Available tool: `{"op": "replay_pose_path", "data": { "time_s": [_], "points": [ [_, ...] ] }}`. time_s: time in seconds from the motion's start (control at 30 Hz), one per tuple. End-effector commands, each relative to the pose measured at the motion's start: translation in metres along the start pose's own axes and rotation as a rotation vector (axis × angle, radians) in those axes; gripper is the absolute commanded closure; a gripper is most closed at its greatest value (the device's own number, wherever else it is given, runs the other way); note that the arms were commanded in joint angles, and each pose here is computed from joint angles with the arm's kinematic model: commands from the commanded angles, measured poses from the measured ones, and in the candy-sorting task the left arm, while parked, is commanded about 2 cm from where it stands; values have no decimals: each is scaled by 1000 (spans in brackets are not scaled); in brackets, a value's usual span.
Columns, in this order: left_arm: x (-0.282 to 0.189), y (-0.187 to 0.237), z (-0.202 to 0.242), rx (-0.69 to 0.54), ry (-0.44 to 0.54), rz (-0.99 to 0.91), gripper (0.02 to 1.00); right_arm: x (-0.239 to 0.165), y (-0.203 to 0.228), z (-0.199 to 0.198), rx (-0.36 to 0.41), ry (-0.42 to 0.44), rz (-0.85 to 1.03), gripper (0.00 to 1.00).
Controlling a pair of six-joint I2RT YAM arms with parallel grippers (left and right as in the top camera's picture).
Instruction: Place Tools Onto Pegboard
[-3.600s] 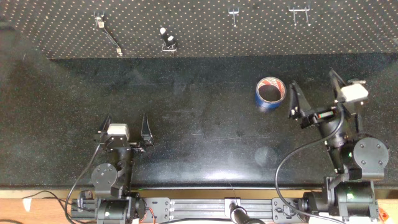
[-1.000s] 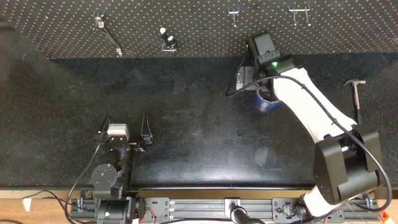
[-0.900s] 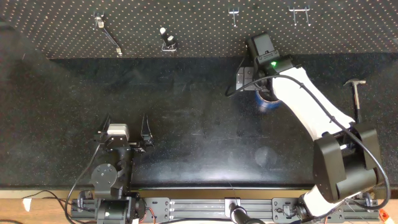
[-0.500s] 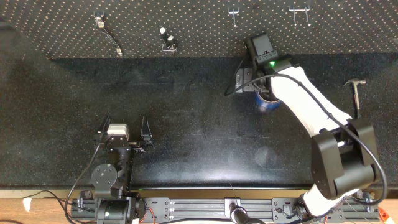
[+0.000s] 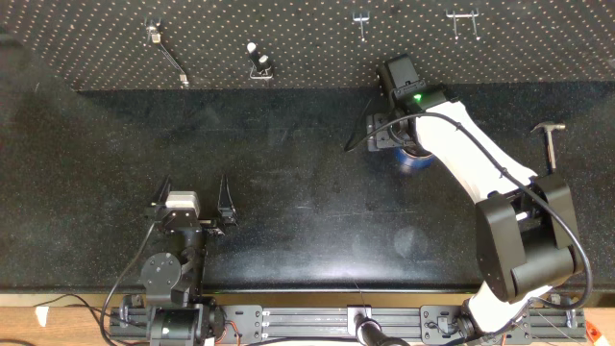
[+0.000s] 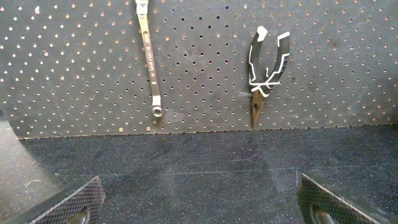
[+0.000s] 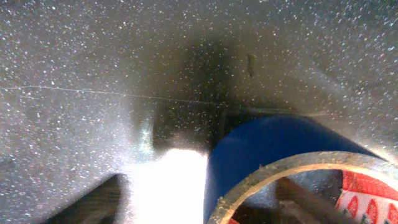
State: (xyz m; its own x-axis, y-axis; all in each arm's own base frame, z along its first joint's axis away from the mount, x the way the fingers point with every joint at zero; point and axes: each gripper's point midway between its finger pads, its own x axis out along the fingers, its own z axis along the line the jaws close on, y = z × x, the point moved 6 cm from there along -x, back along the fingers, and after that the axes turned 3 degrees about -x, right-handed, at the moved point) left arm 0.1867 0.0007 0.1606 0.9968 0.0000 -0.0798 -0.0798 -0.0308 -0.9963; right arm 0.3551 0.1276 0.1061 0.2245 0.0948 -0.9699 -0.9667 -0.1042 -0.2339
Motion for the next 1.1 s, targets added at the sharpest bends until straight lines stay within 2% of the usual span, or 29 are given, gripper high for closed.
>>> {"op": "replay_pose_path", "data": {
  "time_s": [0.03, 0.07, 0.17, 0.2, 0.43, 0.73, 0.9, 1.1],
  "points": [
    [0, 1, -1, 9, 13, 0, 23, -1, -3, 5, -23, -26, -2, 581],
    [0, 1, -1, 9, 13, 0, 23, -1, -3, 5, -23, -26, -1, 684],
    [0, 1, -1, 9, 13, 0, 23, -2, -3, 5, -23, -26, -3, 901],
    [0, 1, -1, 9, 13, 0, 23, -3, -4, 5, -24, -27, -8, 921],
    [0, 1, -1, 9, 13, 0, 23, -40, -11, 7, -52, -45, -109, 925],
    [0, 1, -1, 9, 13, 0, 23, -163, -3, 28, -156, -132, -445, 925],
    [0, 1, -1, 9, 13, 0, 23, -210, -5, 40, -219, -179, -640, 925],
    [0, 1, -1, 9, 13, 0, 23, -223, -28, 59, -306, -201, -795, 923]
  ]
}}
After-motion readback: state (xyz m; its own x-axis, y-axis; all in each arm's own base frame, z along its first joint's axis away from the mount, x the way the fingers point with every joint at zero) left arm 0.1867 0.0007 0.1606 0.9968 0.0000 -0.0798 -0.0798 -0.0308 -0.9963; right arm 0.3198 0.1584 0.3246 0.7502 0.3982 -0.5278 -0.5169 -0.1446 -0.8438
